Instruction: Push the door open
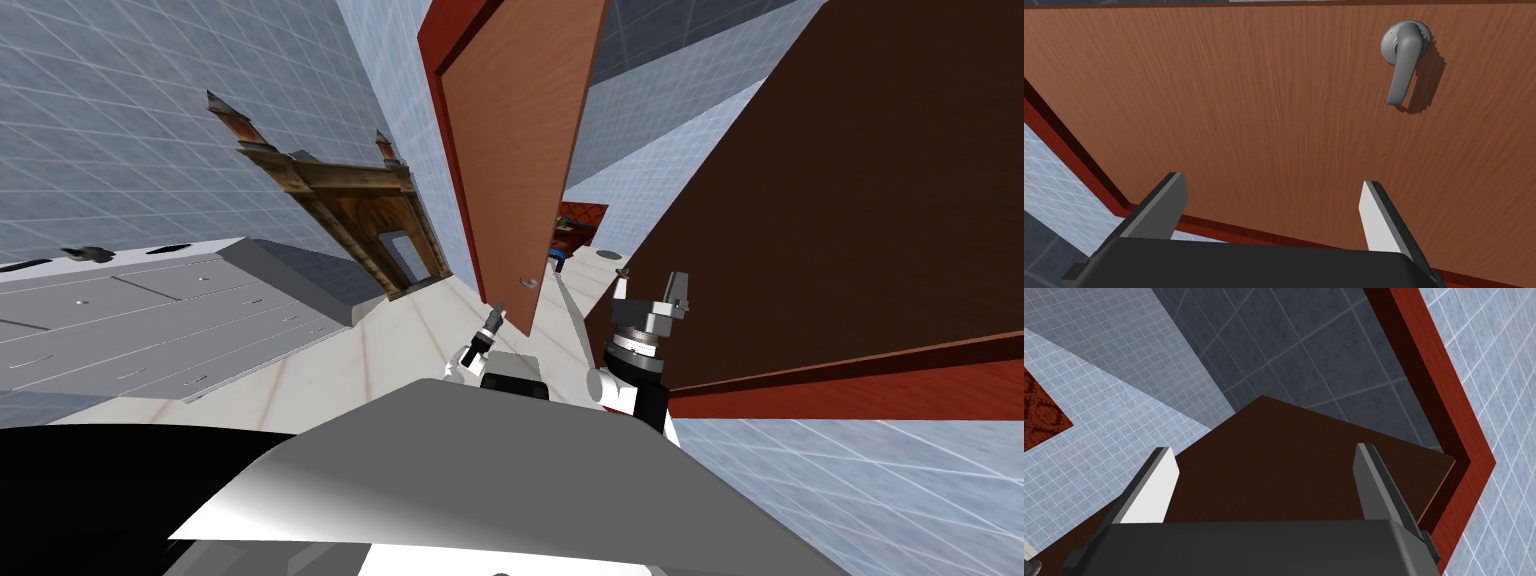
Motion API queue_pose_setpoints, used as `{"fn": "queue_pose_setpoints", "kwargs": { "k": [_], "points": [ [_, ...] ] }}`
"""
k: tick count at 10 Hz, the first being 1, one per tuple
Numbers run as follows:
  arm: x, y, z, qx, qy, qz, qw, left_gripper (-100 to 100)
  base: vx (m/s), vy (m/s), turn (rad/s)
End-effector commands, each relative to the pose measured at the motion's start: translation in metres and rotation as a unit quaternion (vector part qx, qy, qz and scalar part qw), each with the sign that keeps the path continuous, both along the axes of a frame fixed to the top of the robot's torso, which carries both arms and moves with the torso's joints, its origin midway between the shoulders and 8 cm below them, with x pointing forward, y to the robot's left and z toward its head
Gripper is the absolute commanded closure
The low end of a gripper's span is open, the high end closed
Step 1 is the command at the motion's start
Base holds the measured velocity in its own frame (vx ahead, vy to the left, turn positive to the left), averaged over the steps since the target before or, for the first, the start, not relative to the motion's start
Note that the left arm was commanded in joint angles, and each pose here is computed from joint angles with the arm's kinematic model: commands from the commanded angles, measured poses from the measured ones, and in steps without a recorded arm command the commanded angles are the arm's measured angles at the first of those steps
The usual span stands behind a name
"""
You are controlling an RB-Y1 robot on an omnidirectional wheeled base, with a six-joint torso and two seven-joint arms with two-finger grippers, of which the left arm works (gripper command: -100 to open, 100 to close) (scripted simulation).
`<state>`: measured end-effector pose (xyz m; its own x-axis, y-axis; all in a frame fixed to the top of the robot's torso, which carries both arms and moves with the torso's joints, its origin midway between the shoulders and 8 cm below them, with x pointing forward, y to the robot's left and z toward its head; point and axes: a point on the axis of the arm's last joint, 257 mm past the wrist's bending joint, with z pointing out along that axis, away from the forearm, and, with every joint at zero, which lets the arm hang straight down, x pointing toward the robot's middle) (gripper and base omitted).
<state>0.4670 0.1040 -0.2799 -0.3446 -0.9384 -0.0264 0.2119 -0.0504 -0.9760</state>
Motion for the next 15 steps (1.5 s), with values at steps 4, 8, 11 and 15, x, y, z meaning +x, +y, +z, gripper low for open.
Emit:
{"fn": "queue_pose_setpoints", "kwargs": {
  "k": [4,8,11,15],
  "points": [
    [-0.003,-0.014,-0.023,0.007,0.019,-0.019,0.9996,-100,0.093,0.028,-0.015],
    [-0.007,-0.026,-0.039,0.013,0.034,-0.035,0.9988,-100,0.097,0.023,-0.013],
    [-0.010,-0.034,-0.052,0.017,0.045,-0.046,0.9978,-100,0.087,0.030,-0.014],
    [-0.016,-0.049,-0.072,0.024,0.064,-0.066,0.9955,-100,0.111,0.027,-0.018]
  ]
}}
